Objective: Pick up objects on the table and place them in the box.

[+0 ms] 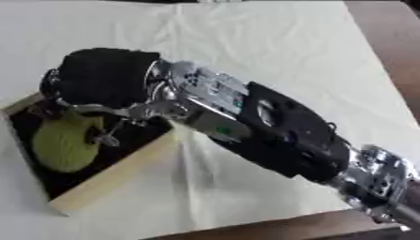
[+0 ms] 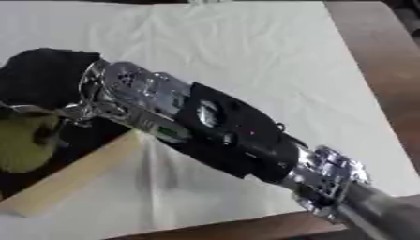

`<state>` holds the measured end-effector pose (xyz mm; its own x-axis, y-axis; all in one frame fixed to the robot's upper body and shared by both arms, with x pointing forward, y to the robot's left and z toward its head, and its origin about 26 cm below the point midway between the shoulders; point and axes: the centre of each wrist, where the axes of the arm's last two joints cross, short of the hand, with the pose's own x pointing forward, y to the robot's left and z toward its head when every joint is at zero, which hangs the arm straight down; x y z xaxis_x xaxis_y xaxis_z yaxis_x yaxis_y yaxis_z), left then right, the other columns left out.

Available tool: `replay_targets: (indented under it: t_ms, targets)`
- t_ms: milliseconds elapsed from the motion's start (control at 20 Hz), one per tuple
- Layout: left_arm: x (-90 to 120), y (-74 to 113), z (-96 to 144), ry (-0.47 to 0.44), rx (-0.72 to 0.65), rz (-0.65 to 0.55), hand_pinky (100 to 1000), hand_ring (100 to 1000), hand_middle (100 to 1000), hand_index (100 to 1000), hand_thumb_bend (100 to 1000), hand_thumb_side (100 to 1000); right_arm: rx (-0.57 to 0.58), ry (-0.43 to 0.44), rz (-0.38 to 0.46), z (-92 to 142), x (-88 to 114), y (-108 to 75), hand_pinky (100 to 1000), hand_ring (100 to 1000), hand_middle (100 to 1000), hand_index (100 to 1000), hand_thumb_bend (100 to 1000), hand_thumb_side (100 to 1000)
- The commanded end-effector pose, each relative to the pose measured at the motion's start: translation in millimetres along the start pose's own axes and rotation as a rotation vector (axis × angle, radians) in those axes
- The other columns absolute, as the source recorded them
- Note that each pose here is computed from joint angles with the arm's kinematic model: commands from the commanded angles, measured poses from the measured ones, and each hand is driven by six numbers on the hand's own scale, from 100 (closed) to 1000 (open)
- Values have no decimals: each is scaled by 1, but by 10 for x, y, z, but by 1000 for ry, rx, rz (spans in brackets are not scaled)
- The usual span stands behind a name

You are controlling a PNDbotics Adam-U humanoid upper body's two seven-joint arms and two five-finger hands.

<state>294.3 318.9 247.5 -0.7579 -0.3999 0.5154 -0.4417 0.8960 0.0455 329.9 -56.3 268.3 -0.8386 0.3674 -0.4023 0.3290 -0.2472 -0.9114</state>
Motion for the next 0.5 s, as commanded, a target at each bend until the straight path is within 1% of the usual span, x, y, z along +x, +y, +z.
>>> replay_targets:
  t_ms: [50, 150, 250, 350, 500]
  targets:
    - [62, 38, -66, -34, 7, -7, 590, 688, 707, 763, 994, 843, 38, -21, 54, 1, -16, -38, 886, 878, 821, 873, 425, 100]
    - [61, 40, -64, -33, 8, -9, 590, 687, 708, 763, 995, 843, 56, -28, 63, 32, -46, -45, 892, 894, 837, 902, 447, 100]
    - [59, 41, -60, -30, 8, -10, 590, 687, 707, 763, 993, 843, 40, -21, 61, 84, -75, -92, 890, 887, 833, 902, 440, 100]
    - [57, 43, -57, -29, 10, -11, 590, 687, 708, 763, 993, 843, -1, -3, 56, 151, -99, -167, 887, 879, 826, 896, 431, 100]
    - [54, 49, -54, -28, 13, -13, 591, 688, 708, 763, 992, 844, -93, 35, 41, 285, -127, -314, 885, 865, 817, 892, 415, 100]
